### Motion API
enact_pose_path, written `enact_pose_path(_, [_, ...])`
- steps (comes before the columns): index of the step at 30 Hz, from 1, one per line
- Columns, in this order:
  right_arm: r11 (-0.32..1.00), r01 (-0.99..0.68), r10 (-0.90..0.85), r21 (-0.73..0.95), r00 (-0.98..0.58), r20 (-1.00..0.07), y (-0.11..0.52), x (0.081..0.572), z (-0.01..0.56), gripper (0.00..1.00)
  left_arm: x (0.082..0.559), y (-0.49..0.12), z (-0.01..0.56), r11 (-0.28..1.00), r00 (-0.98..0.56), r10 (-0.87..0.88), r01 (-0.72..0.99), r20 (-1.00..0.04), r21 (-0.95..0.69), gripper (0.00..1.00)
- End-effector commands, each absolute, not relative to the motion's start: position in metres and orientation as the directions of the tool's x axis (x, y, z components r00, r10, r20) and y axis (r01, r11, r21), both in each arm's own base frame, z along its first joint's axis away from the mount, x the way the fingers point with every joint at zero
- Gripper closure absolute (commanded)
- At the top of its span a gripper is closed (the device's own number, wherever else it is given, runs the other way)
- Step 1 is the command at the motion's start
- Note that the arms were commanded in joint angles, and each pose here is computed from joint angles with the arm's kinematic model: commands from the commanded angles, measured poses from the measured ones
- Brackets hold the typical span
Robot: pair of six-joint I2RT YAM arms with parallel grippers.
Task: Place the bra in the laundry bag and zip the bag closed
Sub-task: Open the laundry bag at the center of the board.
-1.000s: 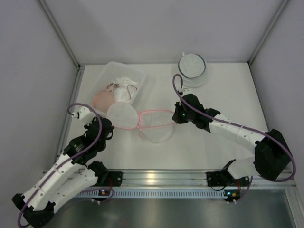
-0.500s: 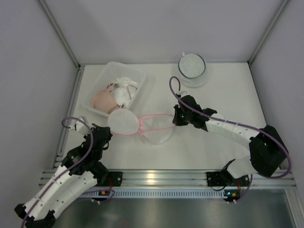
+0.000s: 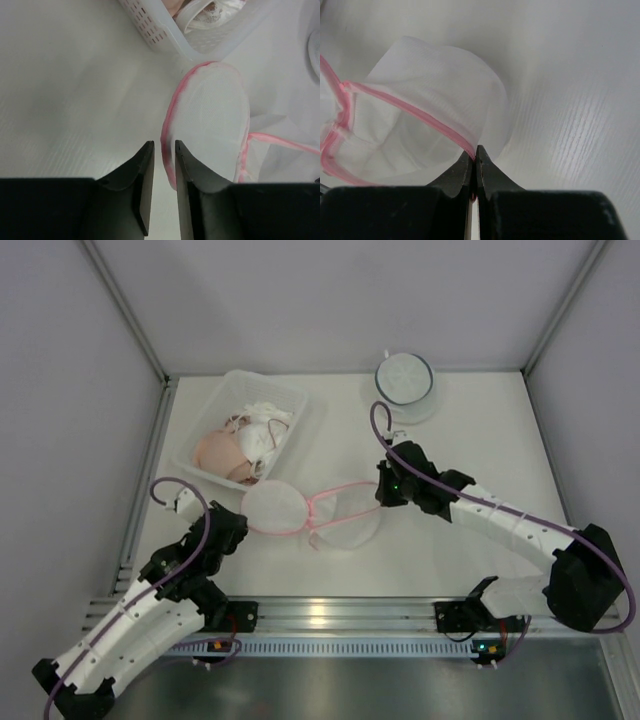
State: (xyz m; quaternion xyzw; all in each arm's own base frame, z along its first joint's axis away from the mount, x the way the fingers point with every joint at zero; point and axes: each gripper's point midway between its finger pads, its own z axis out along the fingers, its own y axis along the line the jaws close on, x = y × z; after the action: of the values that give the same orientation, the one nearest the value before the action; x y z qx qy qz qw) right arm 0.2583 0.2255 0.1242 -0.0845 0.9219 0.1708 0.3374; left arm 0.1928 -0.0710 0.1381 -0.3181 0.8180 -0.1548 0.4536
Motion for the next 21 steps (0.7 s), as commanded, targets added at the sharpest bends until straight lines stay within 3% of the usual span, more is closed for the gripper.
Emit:
enact_pose_path(1, [0.938, -0.251, -0.041, 0.239, -0.766, -0.641, 0.218, 0.258, 0.120, 1.00, 0.198, -0.079, 0.144, 0.759, -0.399, -0.651, -0.352, -0.645, -0.548, 0.67])
enact_pose_path(2, [0.936, -0.253, -0.042, 0.244, -0.770, -0.636, 0.218, 0.257, 0.118, 1.00, 0.200, -0.078, 0.149, 0.769, -0.397, -0.639, -0.349, -0.659, -0.536, 0.54])
enact_pose_path(4, [0.936, -0.254, -0.042, 0.245, -0.770, -0.637, 0.219, 0.258, 0.119, 1.00, 0.203, -0.074, 0.161, 0.810, -0.397, -0.586, -0.319, -0.706, -0.492, 0.12])
enact_pose_path(5, [0.935, -0.254, -0.037, 0.246, -0.763, -0.645, 0.220, 0.260, 0.124, 1.00, 0.207, -0.073, 0.176, 0.816, -0.378, -0.577, -0.302, -0.724, -0.493, 0.01])
enact_pose_path(11, [0.938, -0.250, -0.039, 0.238, -0.763, -0.645, 0.221, 0.264, 0.125, 1.00, 0.221, -0.056, 0.254, 0.886, -0.248, -0.456, -0.223, -0.855, -0.407, 0.01])
enact_pose_path(13, [0.935, -0.255, -0.038, 0.248, -0.764, -0.644, 0.223, 0.263, 0.123, 0.99, 0.227, -0.065, 0.263, 0.927, -0.281, -0.372, -0.167, -0.885, -0.337, 0.01])
enact_pose_path(15, [0.932, -0.263, -0.050, 0.248, -0.774, -0.631, 0.223, 0.260, 0.117, 0.93, 0.238, -0.077, 0.257, 0.949, -0.343, -0.312, -0.157, -0.886, -0.273, 0.01])
enact_pose_path(16, [0.930, -0.269, -0.052, 0.252, -0.773, -0.633, 0.225, 0.260, 0.121, 0.87, 0.246, -0.085, 0.244, 0.958, -0.390, -0.282, -0.169, -0.877, -0.233, 0.01])
enact_pose_path(20, [0.919, -0.310, -0.082, 0.243, -0.754, -0.651, 0.229, 0.263, 0.147, 0.40, 0.266, -0.105, 0.226, 0.959, -0.468, -0.275, -0.190, -0.840, -0.208, 0.01])
enact_pose_path(21, [0.916, -0.322, -0.085, 0.238, -0.737, -0.671, 0.228, 0.265, 0.159, 0.32, 0.272, -0.107, 0.227, 0.957, -0.465, -0.284, -0.195, -0.838, -0.216, 0.01])
